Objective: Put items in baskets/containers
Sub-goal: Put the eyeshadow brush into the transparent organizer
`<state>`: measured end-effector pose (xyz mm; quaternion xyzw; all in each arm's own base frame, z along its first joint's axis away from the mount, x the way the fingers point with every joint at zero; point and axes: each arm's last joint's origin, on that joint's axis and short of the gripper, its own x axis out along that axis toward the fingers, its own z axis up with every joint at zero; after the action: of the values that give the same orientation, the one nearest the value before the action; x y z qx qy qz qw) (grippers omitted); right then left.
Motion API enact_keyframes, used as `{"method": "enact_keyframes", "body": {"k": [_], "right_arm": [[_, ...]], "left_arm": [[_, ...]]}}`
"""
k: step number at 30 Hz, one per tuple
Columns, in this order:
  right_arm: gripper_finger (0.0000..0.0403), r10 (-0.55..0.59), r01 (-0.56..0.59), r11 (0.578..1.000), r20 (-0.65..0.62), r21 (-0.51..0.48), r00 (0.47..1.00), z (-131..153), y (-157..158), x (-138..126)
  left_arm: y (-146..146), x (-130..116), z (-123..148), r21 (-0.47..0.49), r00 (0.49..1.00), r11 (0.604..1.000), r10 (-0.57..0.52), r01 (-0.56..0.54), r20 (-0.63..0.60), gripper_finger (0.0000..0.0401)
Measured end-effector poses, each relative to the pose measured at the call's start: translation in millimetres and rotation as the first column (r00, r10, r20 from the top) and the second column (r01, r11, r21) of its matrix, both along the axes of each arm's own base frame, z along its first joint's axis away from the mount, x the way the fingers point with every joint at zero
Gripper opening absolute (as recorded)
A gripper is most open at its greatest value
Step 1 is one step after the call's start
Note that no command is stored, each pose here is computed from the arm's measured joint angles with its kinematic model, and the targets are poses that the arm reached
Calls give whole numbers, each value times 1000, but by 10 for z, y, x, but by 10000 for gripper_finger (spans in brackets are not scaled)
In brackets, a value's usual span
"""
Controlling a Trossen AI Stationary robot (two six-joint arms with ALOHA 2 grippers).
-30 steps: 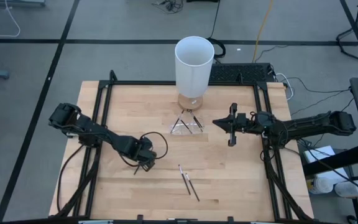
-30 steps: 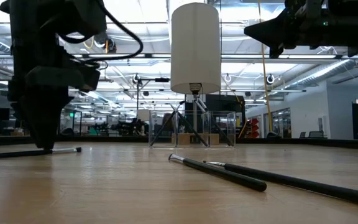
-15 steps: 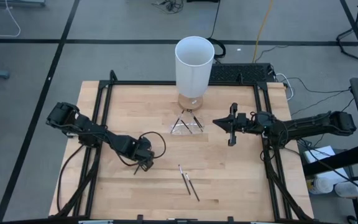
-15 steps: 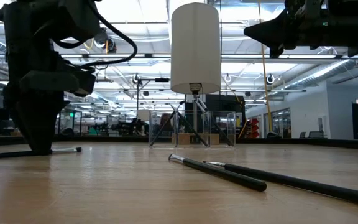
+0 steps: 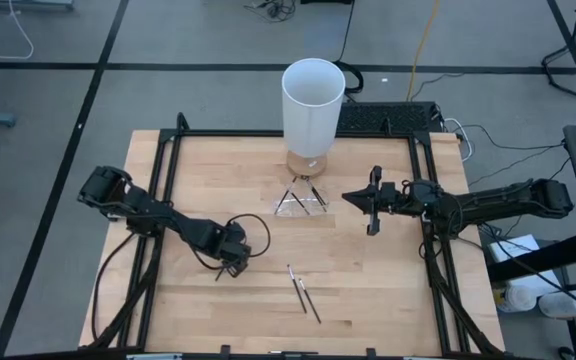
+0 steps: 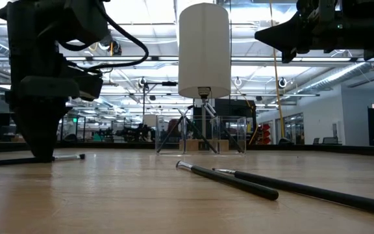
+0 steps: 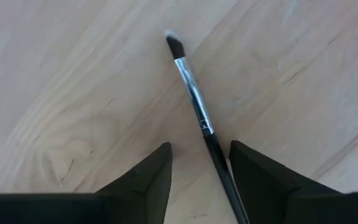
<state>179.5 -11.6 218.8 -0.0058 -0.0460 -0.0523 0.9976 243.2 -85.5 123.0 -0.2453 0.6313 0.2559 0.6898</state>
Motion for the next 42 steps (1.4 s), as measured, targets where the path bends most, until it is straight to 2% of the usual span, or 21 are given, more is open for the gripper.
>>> {"method": "enact_keyframes", "body": {"k": [7,13,17,19,26,28,33,42], "right_arm": [[0,1,0,1000,-15,27,1000,-17,-1,2],[0,0,1,1000,-23,28,1000,-25,-1,2],[0,-1,2,1000,-27,24,1000,-29,-1,3],[0,-1,2,1000,-27,23,1000,-29,-1,3],[0,-2,2,1000,-28,20,1000,-29,-1,3],[0,-2,2,1000,-24,20,1000,-25,-1,2],[0,-3,3,1000,-14,9,1000,-15,-1,2],[0,-7,7,999,-14,-35,1000,-10,-1,1]], "left_arm": [[-31,73,49,-3,999,1000,-23,23,23,100],[-55,103,64,0,994,995,-98,98,44,38],[-82,95,69,11,992,993,-115,115,49,10],[-89,93,69,15,992,993,-118,118,51,12],[-98,110,68,22,992,994,-105,104,73,76],[-101,122,44,27,992,995,-103,101,71,83],[-109,144,-64,46,994,994,-102,100,29,75],[-117,170,-69,38,993,993,-113,112,23,31]]}}
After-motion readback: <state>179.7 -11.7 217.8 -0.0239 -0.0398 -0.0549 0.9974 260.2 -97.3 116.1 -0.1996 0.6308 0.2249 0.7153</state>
